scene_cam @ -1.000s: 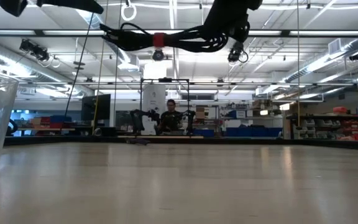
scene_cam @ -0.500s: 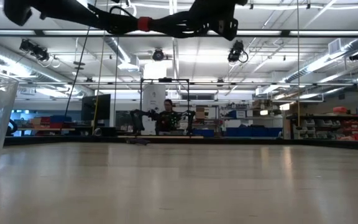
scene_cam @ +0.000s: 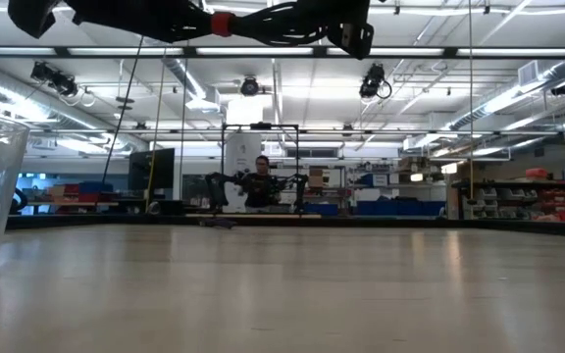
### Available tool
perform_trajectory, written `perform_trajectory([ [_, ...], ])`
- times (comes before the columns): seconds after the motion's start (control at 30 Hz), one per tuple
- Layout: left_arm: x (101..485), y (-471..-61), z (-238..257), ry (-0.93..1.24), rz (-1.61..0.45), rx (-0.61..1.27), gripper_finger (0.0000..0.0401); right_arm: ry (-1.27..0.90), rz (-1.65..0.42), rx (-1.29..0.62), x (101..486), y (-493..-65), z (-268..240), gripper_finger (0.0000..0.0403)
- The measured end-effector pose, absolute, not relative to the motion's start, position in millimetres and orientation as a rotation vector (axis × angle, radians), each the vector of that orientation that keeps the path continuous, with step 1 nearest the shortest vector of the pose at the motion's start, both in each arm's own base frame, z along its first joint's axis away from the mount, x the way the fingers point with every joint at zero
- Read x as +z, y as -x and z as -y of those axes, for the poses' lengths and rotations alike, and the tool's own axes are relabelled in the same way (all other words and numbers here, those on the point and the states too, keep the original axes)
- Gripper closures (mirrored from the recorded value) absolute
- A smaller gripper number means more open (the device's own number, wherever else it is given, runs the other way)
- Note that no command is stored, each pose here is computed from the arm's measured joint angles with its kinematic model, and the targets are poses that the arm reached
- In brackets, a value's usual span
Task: Pick and place USB-C Cables
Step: Put the black charger cable into the transparent bin
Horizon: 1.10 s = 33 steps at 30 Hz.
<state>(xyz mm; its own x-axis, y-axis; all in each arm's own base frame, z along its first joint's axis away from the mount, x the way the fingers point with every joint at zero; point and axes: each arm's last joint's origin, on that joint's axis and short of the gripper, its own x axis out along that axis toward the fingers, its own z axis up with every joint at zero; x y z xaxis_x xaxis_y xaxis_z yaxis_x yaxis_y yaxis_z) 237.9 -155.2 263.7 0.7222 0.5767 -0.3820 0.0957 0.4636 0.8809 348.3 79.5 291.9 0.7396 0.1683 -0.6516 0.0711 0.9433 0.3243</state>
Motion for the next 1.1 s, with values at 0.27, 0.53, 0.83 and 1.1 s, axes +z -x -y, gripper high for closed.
perform_trajectory([
  [0.27,262.0,-235.5,157.5,-0.964,-0.729,0.313,0.0352,-0.317,-0.728,0.063,292.5,-349.4,-77.9,0.0367],
  [0.53,259.7,-231.4,155.2,-0.948,-0.754,0.326,0.0352,-0.266,-0.702,0.094,294.2,-350.8,-78.8,0.0294],
  [0.83,272.6,-216.9,170.3,-0.858,-0.761,0.255,0.0352,-0.269,-0.727,0.21,294.0,-349.7,-82.0,0.0217],
  [1.1,312.8,-181.4,178.2,-0.543,-1.022,0.132,0.0352,-0.332,-0.829,0.232,288.1,-343.9,-82.5,0.0206],
])
